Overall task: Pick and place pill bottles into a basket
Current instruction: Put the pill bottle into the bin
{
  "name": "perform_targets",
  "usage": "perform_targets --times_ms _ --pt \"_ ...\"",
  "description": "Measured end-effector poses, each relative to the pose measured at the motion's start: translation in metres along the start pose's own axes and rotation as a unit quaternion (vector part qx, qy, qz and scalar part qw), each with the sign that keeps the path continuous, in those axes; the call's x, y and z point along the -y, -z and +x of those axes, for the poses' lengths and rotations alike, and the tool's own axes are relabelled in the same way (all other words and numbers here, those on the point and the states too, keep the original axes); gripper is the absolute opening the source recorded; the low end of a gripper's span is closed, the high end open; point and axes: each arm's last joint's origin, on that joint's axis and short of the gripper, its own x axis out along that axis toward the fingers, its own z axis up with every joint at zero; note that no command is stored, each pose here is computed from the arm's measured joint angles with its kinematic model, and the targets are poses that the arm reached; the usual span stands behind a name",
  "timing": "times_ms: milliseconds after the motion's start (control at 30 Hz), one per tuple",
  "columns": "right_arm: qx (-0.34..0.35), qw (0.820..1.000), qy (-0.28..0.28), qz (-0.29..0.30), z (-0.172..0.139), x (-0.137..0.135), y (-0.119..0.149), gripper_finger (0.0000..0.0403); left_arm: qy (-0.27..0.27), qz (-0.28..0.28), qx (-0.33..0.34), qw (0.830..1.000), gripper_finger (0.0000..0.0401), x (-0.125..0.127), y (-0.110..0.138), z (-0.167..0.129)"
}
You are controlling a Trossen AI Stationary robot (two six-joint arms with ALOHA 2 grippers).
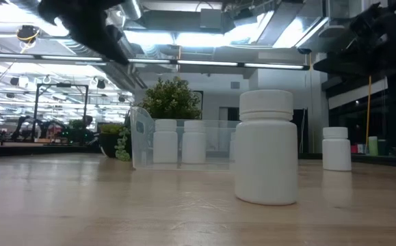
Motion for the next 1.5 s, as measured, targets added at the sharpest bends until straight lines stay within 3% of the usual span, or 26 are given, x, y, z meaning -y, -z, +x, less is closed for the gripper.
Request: perform_targets --times_ms 200,433,633,833,967,1100,1267,1500 --pt "-0.018 0.997 -0.068 0.000 0.000 -0.004 0.003 0.0004 -0.010 -0.005 0.050 0.999 0.0060 -0.001 0.021 -0.003" --pt "-0.062 0.992 -0.107 0.015 -0.003 -0.006 0.006 0.0002 -0.055 0.005 0.082 0.995 0.0054 -0.004 0.026 -0.004" --pt "-0.082 0.989 -0.103 0.064 -0.005 -0.006 -0.003 0.0001 -0.099 0.021 0.073 0.992 0.0055 -0.006 0.027 -0.002" --pt "-0.119 0.985 -0.094 0.077 0.004 -0.007 -0.005 0.0001 -0.091 0.003 0.090 0.992 0.0033 -0.008 0.028 0.001" --pt "-0.141 0.982 -0.090 0.084 0.010 -0.008 -0.012 0.0000 -0.062 -0.001 0.119 0.991 0.0006 -0.012 0.043 0.014" --pt "-0.174 0.977 -0.085 0.086 0.010 -0.008 -0.030 0.0000 -0.077 -0.017 0.122 0.989 0.0003 -0.020 0.059 0.020" --pt "-0.211 0.970 -0.061 0.103 0.009 -0.008 -0.046 0.0000 -0.082 -0.017 0.139 0.987 0.0001 -0.025 0.066 0.010" --pt "-0.214 0.973 -0.041 0.070 0.010 -0.013 -0.046 0.0000 -0.093 -0.017 0.189 0.977 0.0001 -0.029 0.085 -0.012"
